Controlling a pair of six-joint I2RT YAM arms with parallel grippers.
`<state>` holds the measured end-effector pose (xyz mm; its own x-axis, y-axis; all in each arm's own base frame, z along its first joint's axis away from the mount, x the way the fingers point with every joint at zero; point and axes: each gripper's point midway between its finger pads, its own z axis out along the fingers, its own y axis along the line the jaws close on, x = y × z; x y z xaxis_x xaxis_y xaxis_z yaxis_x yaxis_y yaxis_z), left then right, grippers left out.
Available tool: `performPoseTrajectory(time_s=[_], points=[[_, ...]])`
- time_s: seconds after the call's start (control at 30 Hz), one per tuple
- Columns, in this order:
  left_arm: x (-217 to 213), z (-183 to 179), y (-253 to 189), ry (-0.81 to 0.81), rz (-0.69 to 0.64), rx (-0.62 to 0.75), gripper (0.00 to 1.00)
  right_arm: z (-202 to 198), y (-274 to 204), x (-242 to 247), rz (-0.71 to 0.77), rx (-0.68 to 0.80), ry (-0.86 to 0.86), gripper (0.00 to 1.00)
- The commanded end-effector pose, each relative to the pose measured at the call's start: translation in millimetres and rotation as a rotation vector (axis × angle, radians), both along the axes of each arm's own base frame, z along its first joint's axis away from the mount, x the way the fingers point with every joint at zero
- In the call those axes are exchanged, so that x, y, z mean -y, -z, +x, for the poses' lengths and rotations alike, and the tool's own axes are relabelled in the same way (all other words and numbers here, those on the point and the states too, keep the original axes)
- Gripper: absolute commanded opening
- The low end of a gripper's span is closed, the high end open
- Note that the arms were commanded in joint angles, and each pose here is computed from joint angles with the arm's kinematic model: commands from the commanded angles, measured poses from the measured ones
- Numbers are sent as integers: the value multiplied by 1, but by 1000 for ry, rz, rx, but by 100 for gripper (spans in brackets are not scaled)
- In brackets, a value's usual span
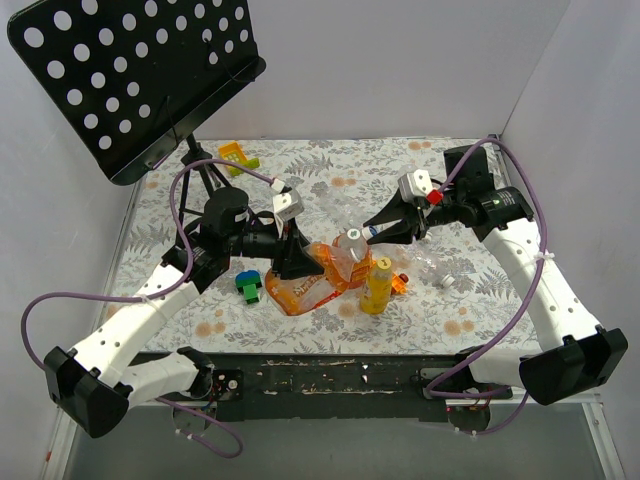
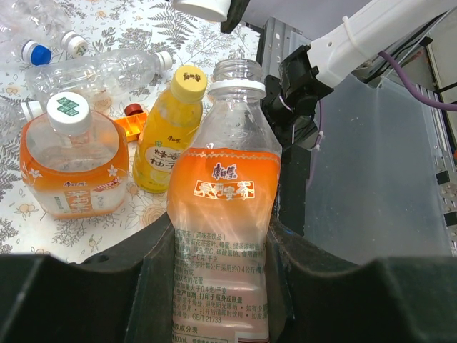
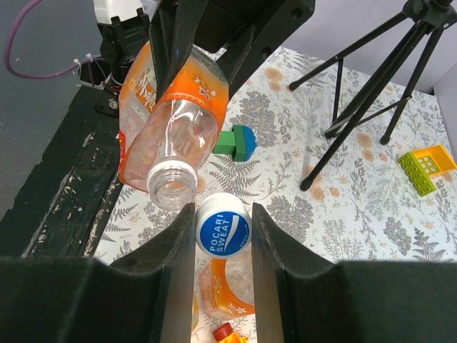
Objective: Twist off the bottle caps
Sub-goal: Unscrew the bottle cap from the plastic bottle.
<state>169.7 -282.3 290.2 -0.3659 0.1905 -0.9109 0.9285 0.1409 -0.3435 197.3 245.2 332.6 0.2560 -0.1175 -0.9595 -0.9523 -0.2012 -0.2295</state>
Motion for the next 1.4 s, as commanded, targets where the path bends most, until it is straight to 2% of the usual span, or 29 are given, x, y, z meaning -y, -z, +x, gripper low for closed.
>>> performPoseTrajectory(time_s=[0.0,1.37], points=[[-6,-2,-7,-11,-7,39,0,-6,-17,3,40,33,-12,1],[-14,-4,0,-41,28,43,0,-3,-32,26,119,-20,28,1]])
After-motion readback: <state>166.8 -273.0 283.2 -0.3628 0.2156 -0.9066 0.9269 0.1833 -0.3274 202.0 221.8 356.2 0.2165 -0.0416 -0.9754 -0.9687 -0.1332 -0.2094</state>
